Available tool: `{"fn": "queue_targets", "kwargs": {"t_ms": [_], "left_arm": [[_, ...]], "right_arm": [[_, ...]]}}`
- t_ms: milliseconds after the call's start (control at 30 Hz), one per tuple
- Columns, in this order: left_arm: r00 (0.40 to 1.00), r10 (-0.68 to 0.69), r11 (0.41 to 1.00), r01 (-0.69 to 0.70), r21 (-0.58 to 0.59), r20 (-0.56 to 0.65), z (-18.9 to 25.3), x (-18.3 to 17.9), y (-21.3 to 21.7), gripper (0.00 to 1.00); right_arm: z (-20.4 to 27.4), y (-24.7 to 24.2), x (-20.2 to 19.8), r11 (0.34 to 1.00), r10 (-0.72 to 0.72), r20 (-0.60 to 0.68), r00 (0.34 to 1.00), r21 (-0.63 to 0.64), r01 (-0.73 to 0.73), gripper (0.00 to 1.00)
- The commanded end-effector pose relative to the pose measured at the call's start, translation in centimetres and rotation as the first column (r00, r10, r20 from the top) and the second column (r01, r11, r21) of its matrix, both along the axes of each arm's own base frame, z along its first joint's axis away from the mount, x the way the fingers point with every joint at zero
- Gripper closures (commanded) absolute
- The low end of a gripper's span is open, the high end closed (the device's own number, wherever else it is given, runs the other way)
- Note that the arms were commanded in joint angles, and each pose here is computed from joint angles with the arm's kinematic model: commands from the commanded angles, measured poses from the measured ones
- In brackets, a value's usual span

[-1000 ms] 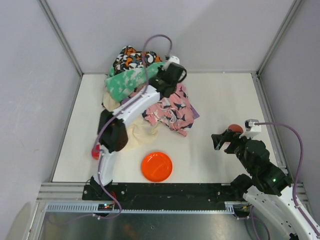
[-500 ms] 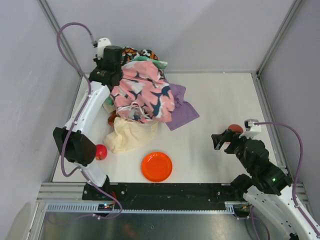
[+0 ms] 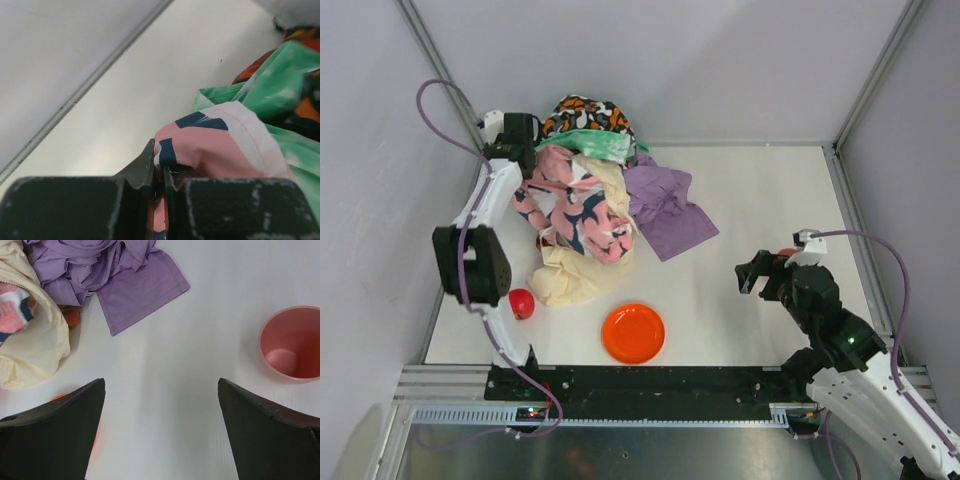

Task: Pick out a specific cloth from the pile

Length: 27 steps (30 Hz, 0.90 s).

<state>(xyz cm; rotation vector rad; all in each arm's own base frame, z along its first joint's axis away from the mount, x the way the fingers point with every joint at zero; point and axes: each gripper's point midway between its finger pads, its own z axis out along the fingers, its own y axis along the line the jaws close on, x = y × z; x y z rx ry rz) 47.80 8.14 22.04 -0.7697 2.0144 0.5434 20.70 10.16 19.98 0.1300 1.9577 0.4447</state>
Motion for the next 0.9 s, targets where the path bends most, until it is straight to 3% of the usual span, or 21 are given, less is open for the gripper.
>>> {"fn": "queue_targets", "kwargs": {"t_ms": [0,100,233,400,433,533,867], "left_arm": [[0.994,-0.013,0.996,0.003,-0.084,-0.111,-7.4,2.9,-0.2,0.89],[0.983,-0.047,0.992,0.024,-0.125,-0.177,-11.3,4.1,-1.0,0.86],[0.964,-0.077,0.988,0.039,-0.151,-0.253,-14.9,4.3,-1.5,0.67],[0.951,-0.106,0.986,0.062,-0.157,-0.291,-14.5,3.4,-1.7,0.12],[0.952,-0.106,0.986,0.063,-0.156,-0.286,-13.6,3.0,-1.7,0.06],[0.969,-0.092,0.988,0.060,-0.140,-0.230,-9.0,1.7,-1.4,0.01],[0.995,-0.076,0.987,0.085,-0.136,0.070,6.1,-5.3,-1.3,0.00]], "right_arm": [[0.8,0.9,1.3,1.000,0.001,0.029,1.000,0.021,-0.002,0.01],[0.5,1.3,1.8,1.000,0.005,0.020,1.000,0.011,-0.005,0.01],[0.4,2.0,2.6,1.000,0.020,0.018,1.000,0.009,-0.020,0.01],[1.1,3.4,3.7,0.998,0.063,0.048,0.997,0.027,-0.064,0.01],[1.2,3.6,4.0,0.997,0.069,0.055,0.996,0.031,-0.070,0.01],[2.1,4.3,4.6,0.994,0.089,0.087,0.992,0.054,-0.094,0.01],[5.7,6.5,8.9,0.985,0.109,0.210,0.972,0.112,-0.135,0.01]]}}
